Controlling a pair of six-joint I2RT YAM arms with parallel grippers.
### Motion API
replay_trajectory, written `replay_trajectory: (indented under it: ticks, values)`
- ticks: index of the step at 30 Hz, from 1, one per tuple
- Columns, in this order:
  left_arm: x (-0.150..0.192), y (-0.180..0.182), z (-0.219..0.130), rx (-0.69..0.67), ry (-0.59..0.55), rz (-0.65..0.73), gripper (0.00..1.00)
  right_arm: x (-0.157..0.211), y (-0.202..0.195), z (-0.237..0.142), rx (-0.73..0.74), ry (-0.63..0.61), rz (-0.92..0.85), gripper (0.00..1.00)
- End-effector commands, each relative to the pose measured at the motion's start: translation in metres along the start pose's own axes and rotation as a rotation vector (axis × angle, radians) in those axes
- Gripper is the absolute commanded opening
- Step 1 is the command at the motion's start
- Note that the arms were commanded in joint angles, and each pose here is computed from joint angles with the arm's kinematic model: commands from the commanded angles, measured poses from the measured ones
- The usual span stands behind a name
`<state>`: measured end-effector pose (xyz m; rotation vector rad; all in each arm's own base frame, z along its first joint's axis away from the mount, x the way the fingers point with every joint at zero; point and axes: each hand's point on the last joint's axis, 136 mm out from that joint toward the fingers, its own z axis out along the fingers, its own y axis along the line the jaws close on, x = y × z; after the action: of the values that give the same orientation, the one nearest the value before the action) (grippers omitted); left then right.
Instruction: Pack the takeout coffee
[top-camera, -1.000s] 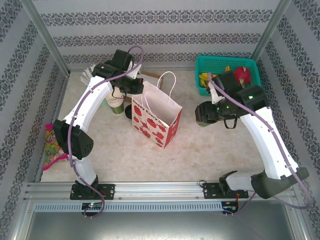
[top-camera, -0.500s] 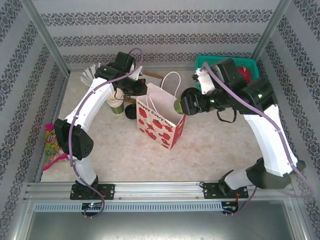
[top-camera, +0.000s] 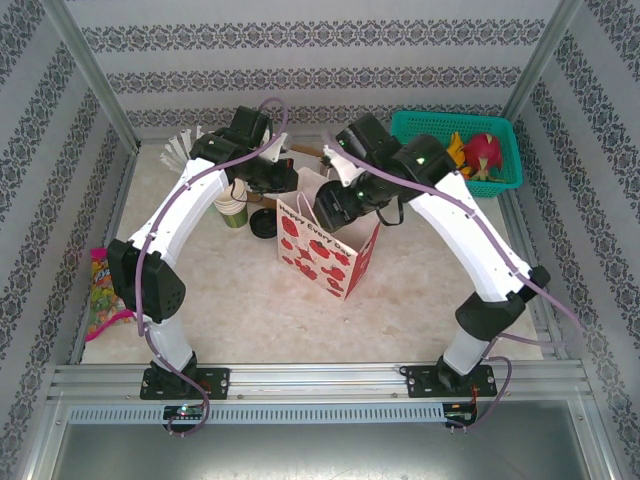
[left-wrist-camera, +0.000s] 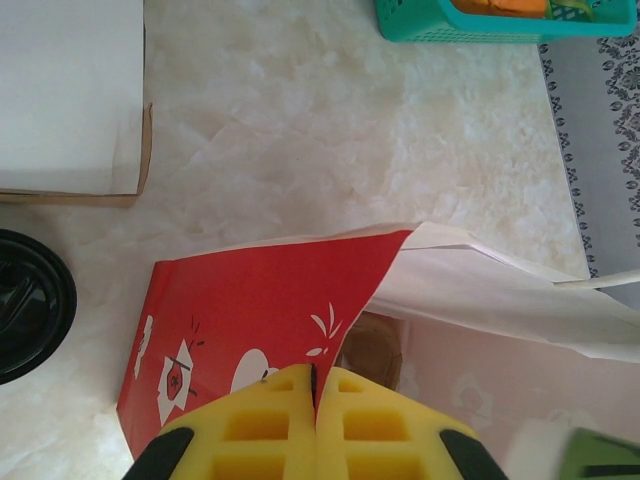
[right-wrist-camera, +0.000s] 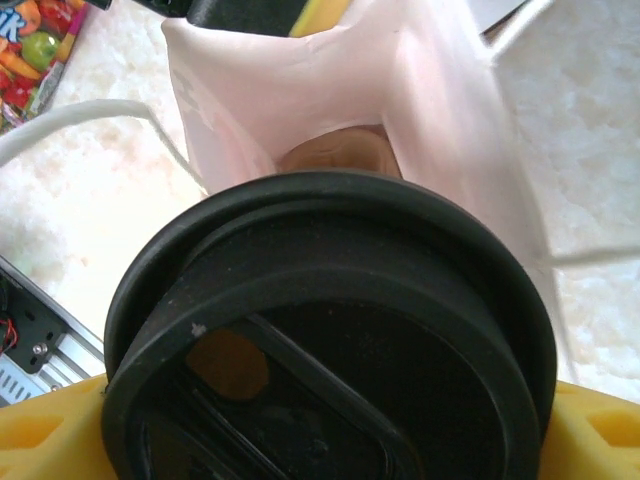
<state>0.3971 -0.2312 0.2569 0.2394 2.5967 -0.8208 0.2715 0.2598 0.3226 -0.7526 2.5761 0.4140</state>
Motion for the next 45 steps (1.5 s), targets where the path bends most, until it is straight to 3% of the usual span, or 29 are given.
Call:
replay_trajectory:
  ticks: [1,10,26,34,45]
  values:
    - [-0.004,-0.016,-0.015,0.031,-0.046,0.041,0.06,-0.012,0.008,0.002,-0.02,-0.037,-0.04,0.61]
    - [-0.005,-0.015,-0.016,0.029,-0.058,0.048,0.06,-0.006,0.014,0.022,-0.065,0.019,-0.056,0.61]
    - [-0.001,-0.014,-0.013,0.034,-0.058,0.082,0.0,0.004,-0.017,0.055,0.064,0.117,-0.059,0.61]
    - [-0.001,-0.017,-0.015,0.048,-0.059,0.09,0.0,0.01,-0.01,0.067,0.031,0.164,-0.087,0.61]
    - [0.002,-0.01,-0.014,0.02,-0.056,0.114,0.0,0.001,-0.009,0.038,-0.037,0.083,-0.023,0.61]
